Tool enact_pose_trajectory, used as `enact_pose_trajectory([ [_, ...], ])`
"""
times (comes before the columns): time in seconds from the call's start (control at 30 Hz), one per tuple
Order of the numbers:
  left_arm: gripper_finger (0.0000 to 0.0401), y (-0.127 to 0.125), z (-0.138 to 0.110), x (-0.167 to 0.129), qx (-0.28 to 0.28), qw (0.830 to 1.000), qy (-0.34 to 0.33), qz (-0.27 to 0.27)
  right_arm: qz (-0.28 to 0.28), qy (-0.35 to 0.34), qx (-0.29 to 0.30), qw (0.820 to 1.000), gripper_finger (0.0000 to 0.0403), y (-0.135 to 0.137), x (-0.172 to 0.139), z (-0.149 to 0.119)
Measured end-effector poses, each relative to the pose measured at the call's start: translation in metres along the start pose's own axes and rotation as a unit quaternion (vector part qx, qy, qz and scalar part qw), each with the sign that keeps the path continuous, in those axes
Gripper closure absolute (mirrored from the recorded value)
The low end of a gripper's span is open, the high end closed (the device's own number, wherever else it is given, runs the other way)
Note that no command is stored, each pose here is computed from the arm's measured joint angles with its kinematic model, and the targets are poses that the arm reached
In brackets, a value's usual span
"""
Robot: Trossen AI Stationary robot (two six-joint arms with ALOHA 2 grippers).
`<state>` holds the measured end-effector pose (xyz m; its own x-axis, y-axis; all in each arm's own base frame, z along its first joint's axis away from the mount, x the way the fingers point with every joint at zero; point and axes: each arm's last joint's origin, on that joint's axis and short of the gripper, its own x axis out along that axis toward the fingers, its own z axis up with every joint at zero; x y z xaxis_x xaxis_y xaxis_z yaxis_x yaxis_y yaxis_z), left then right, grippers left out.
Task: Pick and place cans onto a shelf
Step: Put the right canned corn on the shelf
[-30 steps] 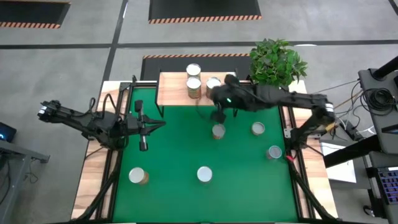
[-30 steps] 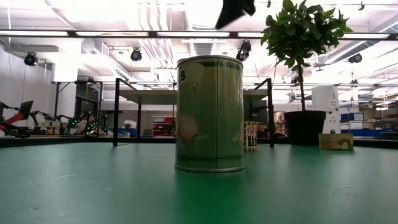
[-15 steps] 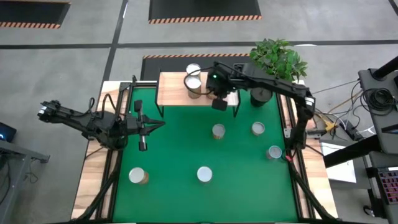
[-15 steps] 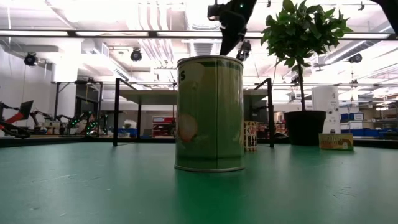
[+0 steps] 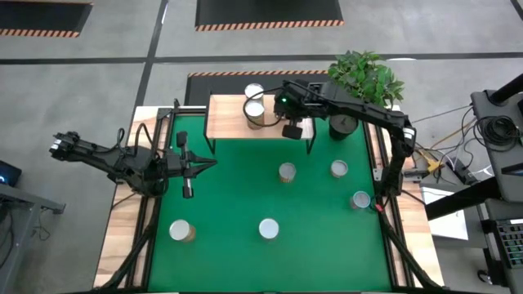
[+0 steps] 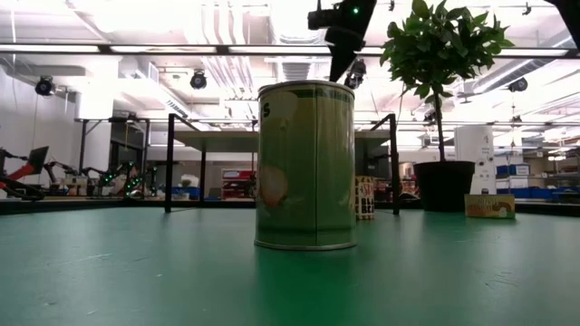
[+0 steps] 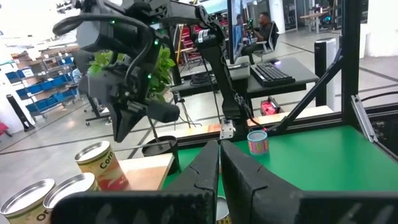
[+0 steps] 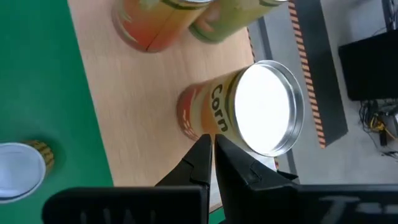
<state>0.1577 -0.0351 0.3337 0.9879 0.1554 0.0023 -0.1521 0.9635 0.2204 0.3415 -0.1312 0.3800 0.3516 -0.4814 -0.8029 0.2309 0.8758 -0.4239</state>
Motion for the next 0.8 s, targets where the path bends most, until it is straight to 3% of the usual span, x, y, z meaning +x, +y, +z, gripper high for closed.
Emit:
enact_pose_trajectory([
  [0.2, 0.0401, 0.000, 0.000, 0.000, 0.000, 1.000, 0.000, 0.000, -0.009, -0.013, 0.023, 1.000, 0.0394, -0.012, -0.003, 0.002],
  [0.5, 0.0401, 0.000, 0.000, 0.000, -0.001, 1.000, -0.002, 0.000, -0.007, -0.016, 0.060, 0.998, 0.0394, -0.041, 0.019, 0.002],
  [0.8, 0.0401, 0.000, 0.000, 0.000, -0.001, 1.000, -0.002, 0.000, -0.009, 0.004, 0.043, 0.999, 0.0394, -0.048, 0.043, 0.005],
])
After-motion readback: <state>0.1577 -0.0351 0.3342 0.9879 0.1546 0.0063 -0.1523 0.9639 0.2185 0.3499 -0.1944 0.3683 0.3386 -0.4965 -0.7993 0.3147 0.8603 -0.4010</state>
